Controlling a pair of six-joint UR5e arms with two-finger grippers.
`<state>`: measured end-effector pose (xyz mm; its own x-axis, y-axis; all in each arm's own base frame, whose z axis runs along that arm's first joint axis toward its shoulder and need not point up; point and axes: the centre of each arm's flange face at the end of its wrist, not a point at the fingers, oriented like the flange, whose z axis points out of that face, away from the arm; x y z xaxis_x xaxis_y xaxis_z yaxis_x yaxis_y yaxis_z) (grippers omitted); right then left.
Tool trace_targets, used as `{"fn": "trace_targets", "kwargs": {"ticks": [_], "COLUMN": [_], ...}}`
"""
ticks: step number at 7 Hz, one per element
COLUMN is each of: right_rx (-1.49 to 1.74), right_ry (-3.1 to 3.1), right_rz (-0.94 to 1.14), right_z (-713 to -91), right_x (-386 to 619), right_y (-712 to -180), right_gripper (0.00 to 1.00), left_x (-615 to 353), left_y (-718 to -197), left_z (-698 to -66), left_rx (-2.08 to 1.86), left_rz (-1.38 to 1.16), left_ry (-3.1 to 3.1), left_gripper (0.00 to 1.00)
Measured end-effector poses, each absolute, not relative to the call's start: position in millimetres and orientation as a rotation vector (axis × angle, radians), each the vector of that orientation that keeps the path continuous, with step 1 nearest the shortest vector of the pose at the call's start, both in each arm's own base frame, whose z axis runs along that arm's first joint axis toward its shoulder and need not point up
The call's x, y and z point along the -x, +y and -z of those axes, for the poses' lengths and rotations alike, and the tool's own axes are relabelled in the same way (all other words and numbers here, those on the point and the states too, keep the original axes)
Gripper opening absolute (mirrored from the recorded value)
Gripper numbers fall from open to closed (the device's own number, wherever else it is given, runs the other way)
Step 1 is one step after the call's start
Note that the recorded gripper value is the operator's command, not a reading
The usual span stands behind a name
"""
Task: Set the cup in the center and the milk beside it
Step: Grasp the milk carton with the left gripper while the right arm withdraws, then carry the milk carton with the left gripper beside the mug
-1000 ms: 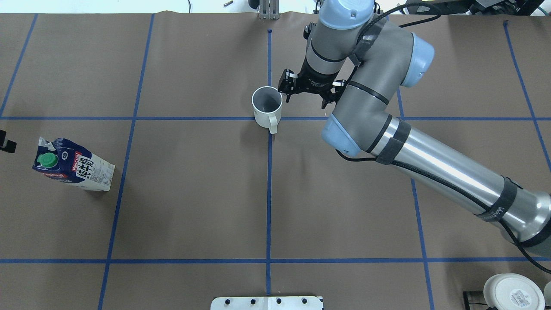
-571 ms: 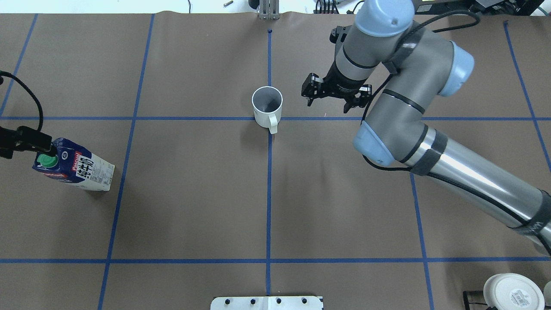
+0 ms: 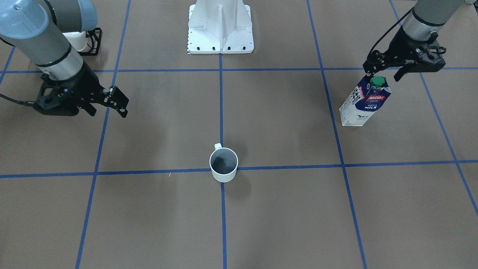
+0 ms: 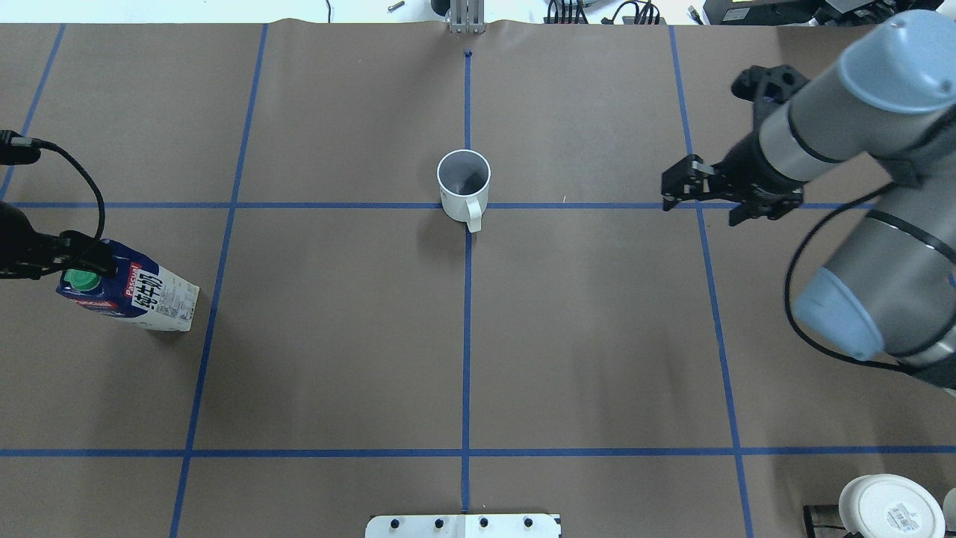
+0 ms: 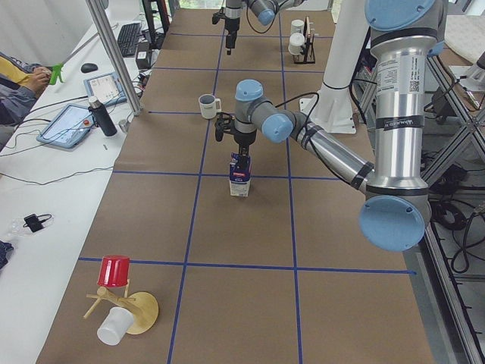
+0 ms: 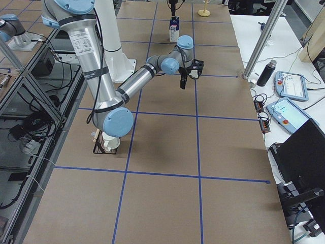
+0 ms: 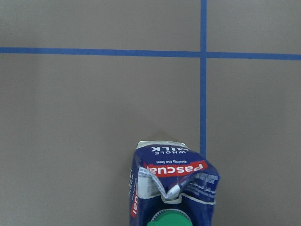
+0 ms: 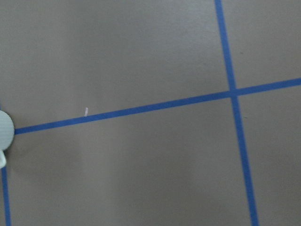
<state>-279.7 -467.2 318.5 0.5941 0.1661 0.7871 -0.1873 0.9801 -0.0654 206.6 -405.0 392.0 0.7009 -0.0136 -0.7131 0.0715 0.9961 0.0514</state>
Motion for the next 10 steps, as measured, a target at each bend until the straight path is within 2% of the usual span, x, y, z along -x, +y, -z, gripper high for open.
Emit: {"fn": "trace_targets", "kwargs": {"ticks": [4, 5, 6, 7, 8, 9, 10], "right_rx": [-0.045, -0.054, -0.059, -0.061, -0.062, -0.063, -0.064], "right_ry": [-0.841, -0.823, -0.812, -0.807, -0.804, -0.803, -0.802], "right_rz": [-0.192, -0.176, -0.163, -0.159, -0.157, -0.159, -0.162], "right_z": [-376, -387, -394, -397, -398, -399, -399], "right_x": [194, 178, 170, 166, 165, 164, 162], "right_y": [-418, -411, -407, -406, -406, -406, -406], "right_gripper": [1.0, 1.0, 1.0, 1.0, 1.0, 1.0, 1.0], "left_x": [-228, -235, -240, -242, -244, -245, -245], "left_y": [-418, -417, -417, -418, -419, -419, -421], "left_z": [-402, -405, -409, -413, -415, -415, -410], "left_rx": [-0.053, -0.043, -0.038, -0.036, -0.034, -0.034, -0.037], "left_rz": [0.046, 0.038, 0.033, 0.03, 0.03, 0.032, 0.033], "left_ry": [0.778, 0.774, 0.767, 0.758, 0.753, 0.752, 0.759], "left_gripper": [0.98, 0.92, 0.75, 0.47, 0.08, 0.0, 0.0]}}
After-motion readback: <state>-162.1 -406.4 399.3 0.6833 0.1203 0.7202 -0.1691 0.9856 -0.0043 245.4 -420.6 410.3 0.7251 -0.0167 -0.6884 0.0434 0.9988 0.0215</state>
